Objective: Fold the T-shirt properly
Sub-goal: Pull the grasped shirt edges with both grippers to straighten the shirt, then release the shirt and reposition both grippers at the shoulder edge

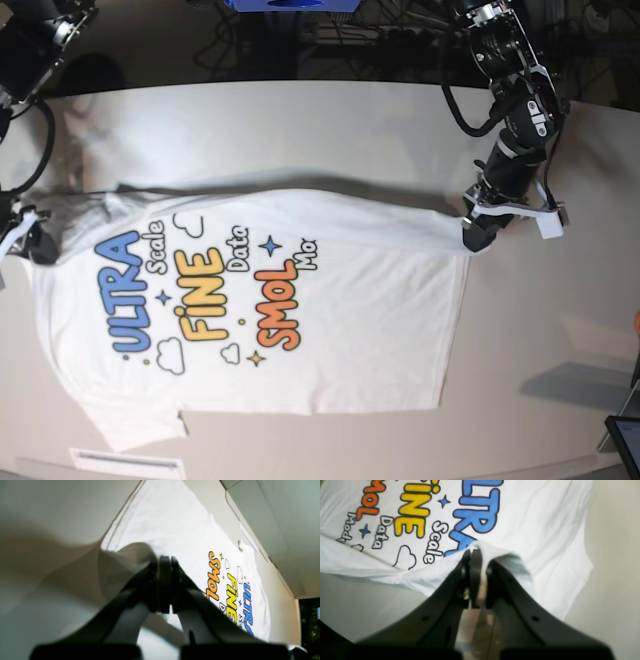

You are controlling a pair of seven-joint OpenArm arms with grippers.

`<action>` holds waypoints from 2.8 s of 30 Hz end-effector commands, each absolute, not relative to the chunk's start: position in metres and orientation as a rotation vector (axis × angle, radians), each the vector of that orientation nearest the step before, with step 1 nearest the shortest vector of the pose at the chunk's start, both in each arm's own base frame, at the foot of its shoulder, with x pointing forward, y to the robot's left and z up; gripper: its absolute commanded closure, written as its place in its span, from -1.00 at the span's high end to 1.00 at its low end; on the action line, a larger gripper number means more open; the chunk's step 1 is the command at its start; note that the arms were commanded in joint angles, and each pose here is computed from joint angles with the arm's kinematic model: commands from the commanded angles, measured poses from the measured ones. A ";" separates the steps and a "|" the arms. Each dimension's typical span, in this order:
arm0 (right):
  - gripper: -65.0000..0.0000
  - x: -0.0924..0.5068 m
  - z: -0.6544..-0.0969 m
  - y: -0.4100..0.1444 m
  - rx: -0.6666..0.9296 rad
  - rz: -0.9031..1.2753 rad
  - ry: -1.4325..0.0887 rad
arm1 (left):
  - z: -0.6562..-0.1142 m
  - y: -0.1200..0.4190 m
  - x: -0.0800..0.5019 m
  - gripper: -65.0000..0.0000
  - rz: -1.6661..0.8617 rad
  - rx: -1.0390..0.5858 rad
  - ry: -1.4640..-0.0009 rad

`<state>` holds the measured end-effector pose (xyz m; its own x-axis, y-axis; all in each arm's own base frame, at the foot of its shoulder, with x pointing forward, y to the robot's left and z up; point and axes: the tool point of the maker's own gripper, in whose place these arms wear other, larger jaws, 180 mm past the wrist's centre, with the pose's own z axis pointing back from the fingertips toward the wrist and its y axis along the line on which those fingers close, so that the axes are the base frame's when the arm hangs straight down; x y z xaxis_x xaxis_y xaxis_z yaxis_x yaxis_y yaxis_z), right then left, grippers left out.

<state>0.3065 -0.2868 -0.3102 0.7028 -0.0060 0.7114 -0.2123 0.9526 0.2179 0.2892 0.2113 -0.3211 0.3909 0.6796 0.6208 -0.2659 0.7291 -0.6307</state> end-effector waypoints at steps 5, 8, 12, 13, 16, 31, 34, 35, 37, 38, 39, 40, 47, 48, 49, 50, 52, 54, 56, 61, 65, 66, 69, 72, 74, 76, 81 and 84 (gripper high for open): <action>-1.00 0.328 -0.293 -0.291 0.306 0.141 -0.851 | -0.330 0.216 0.303 -1.00 0.673 -0.495 -1.000; -1.00 0.331 -0.301 -0.291 0.325 0.139 -0.837 | -0.327 0.228 0.305 -1.00 0.710 -0.489 -1.022; -1.00 0.337 -0.308 -0.288 0.349 0.142 -0.824 | -0.320 0.245 0.307 -1.00 0.755 -0.473 -1.058; -1.00 0.342 -0.307 -0.287 0.356 0.145 -0.832 | -0.323 0.247 0.308 -1.00 0.768 -0.471 -1.054; -1.00 0.347 -0.314 -0.282 0.384 0.140 -0.819 | -0.333 0.249 0.310 -1.00 0.794 -0.479 -1.030; -1.00 0.360 -0.309 -0.283 0.405 0.119 -0.835 | -0.326 0.234 0.346 -1.00 0.837 -0.579 -1.051; -1.00 0.358 -0.315 -0.288 0.369 0.123 -0.807 | -0.334 0.232 0.353 -1.00 0.855 -0.595 -1.028; -1.00 0.357 -0.318 -0.291 0.350 0.124 -0.797 | -0.335 0.231 0.356 -1.00 0.859 -0.602 -1.026; -1.00 0.359 -0.319 -0.293 0.322 0.128 -0.783 | -0.338 0.231 0.358 -1.00 0.867 -0.607 -1.018; -1.00 0.358 -0.320 -0.294 0.317 0.129 -0.781 | -0.337 0.230 0.360 -1.00 0.869 -0.611 -1.019; -1.00 0.359 -0.320 -0.294 0.317 0.128 -0.782 | -0.333 0.230 0.364 -1.00 0.867 -0.618 -1.029; -1.00 0.358 -0.320 -0.294 0.316 0.128 -0.781 | -0.334 0.230 0.367 -1.00 0.870 -0.623 -1.027; -1.00 0.362 -0.317 -0.296 0.315 0.125 -0.789 | -0.339 0.225 0.384 -1.00 0.893 -0.660 -1.005; -1.00 0.362 -0.319 -0.296 0.318 0.121 -0.783 | -0.341 0.225 0.384 -1.00 0.898 -0.661 -0.997; -1.00 0.362 -0.320 -0.296 0.321 0.117 -0.782 | -0.342 0.227 0.384 -1.00 0.908 -0.661 -0.996; -1.00 0.363 -0.319 -0.297 0.323 0.116 -0.790 | -0.341 0.231 0.384 -1.00 0.922 -0.661 -1.006; -0.99 0.367 -0.316 -0.297 0.327 0.109 -0.814 | -0.343 0.236 0.381 -1.00 0.972 -0.668 -1.010; -0.94 0.367 -0.320 -0.297 0.338 0.095 -0.809 | -0.344 0.249 0.376 -1.00 1.022 -0.662 -1.027; -0.75 0.368 -0.321 -0.298 0.345 0.086 -0.814 | -0.345 0.259 0.371 -0.85 1.055 -0.651 -1.038; -0.23 0.373 -0.318 -0.299 0.352 0.071 -0.857 | -0.337 0.273 0.372 -0.07 1.080 -0.642 -1.075; 0.23 0.376 -0.312 -0.299 0.348 0.071 -0.884 | -0.329 0.289 0.371 0.11 1.080 -0.619 -1.109; 0.31 0.376 -0.310 -0.301 0.346 0.069 -0.897 | -0.322 0.295 0.375 0.11 1.071 -0.611 -1.131; 0.28 0.371 -0.306 -0.306 0.316 0.082 -0.931 | -0.309 0.314 0.376 0.11 1.051 -0.571 -1.173; 0.25 0.359 -0.292 -0.299 0.270 0.148 -0.986 | -0.286 0.300 0.384 0.10 0.858 -0.522 -1.200; 0.25 0.348 -0.282 -0.290 0.239 0.207 -1.018 | -0.272 0.274 0.383 0.10 0.640 -0.460 -1.211; 0.25 0.338 -0.275 -0.269 0.226 0.303 -1.026 | -0.262 0.251 0.377 0.09 0.468 -0.380 -1.213; 0.09 0.298 -0.297 -0.227 0.146 0.523 -0.919 | -0.280 0.238 0.329 0.00 0.307 -0.156 -1.148; -0.31 0.278 -0.325 -0.217 0.056 0.576 -0.830 | -0.300 0.248 0.306 -0.61 0.279 -0.036 -1.096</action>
